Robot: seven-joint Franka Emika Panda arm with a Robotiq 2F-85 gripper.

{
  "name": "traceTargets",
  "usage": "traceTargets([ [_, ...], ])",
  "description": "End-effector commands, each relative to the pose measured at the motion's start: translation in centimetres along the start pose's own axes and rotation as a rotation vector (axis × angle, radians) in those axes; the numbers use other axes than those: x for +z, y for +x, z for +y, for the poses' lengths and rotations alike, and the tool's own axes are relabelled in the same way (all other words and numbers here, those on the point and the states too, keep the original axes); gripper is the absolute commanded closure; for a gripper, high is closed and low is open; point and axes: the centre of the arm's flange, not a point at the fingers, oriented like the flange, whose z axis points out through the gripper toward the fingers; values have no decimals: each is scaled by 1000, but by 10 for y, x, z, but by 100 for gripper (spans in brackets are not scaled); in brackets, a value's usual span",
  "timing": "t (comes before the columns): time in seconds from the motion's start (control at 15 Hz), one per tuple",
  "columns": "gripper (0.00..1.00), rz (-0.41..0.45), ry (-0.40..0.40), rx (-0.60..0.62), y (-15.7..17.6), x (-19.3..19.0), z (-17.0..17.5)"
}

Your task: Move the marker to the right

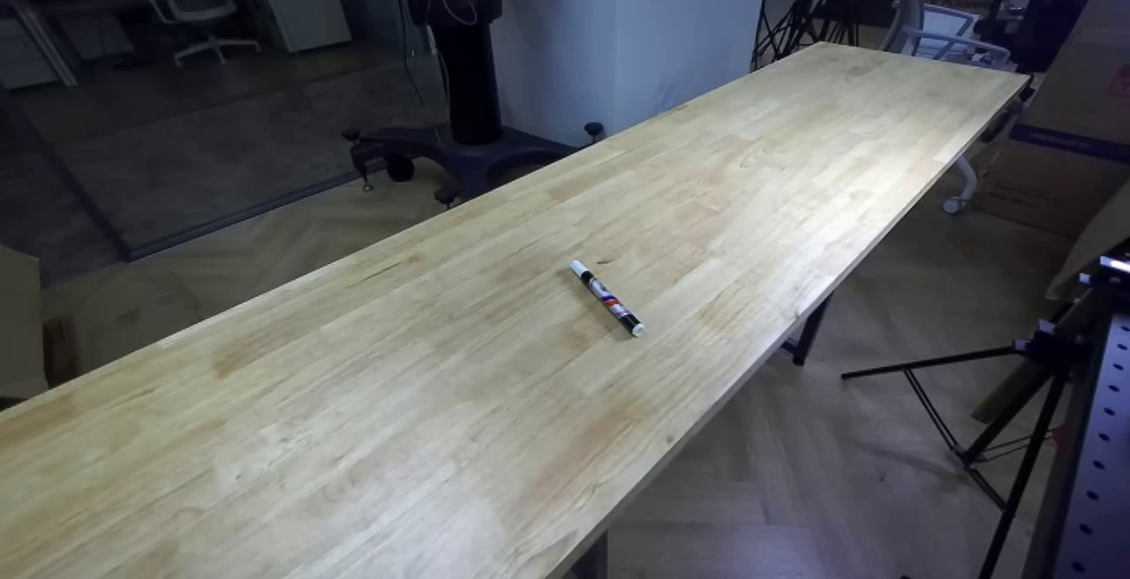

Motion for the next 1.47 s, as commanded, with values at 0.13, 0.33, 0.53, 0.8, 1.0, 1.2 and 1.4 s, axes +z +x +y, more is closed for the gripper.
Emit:
traceTargets([
  [0.13, 0, 150, -83, 117, 35, 15, 70],
  [0.33, 0, 197, 14, 163, 57, 32, 120],
  [0.53, 0, 221, 145, 185, 76, 52, 156],
  [0.8, 0, 202, 146, 200, 76, 67, 170],
  [1.0, 0, 200, 143, 193, 77, 67, 167],
  [1.2, 0, 206, 143, 191, 76, 65, 166],
  [1.4, 0, 206, 142, 191, 75, 65, 166],
])
